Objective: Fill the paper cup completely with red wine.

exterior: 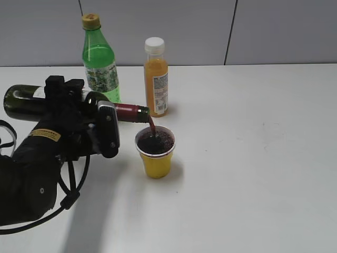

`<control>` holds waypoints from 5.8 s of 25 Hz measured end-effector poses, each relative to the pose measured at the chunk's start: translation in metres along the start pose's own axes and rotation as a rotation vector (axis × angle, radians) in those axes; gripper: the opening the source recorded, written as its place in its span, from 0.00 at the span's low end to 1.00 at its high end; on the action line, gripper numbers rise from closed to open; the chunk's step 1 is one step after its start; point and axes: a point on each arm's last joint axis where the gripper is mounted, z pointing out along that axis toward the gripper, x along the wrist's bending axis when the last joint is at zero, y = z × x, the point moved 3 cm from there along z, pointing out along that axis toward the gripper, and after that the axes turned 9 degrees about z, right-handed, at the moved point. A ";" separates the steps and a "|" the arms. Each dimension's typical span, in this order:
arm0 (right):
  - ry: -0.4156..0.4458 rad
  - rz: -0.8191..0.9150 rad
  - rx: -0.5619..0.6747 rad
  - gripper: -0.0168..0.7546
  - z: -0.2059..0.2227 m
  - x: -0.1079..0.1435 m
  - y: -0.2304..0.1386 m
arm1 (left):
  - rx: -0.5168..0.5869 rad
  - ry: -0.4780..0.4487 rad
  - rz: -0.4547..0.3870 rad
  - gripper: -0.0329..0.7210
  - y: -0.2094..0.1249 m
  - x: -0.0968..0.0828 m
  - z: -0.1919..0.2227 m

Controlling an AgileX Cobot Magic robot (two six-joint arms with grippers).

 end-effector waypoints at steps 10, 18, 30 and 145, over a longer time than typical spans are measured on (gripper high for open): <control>0.000 0.000 0.000 0.78 0.000 0.000 0.000 | -0.080 0.037 -0.193 0.77 0.009 0.005 0.000; 0.000 0.000 0.000 0.78 0.000 0.000 0.000 | -0.115 0.026 -0.607 0.77 0.012 0.007 -0.001; 0.000 0.000 0.000 0.78 0.000 0.000 0.000 | -0.070 0.062 -1.239 0.77 -0.012 0.025 0.002; 0.000 0.000 0.000 0.78 0.000 0.000 0.000 | 0.293 -0.503 -1.541 0.85 -0.194 0.067 -0.210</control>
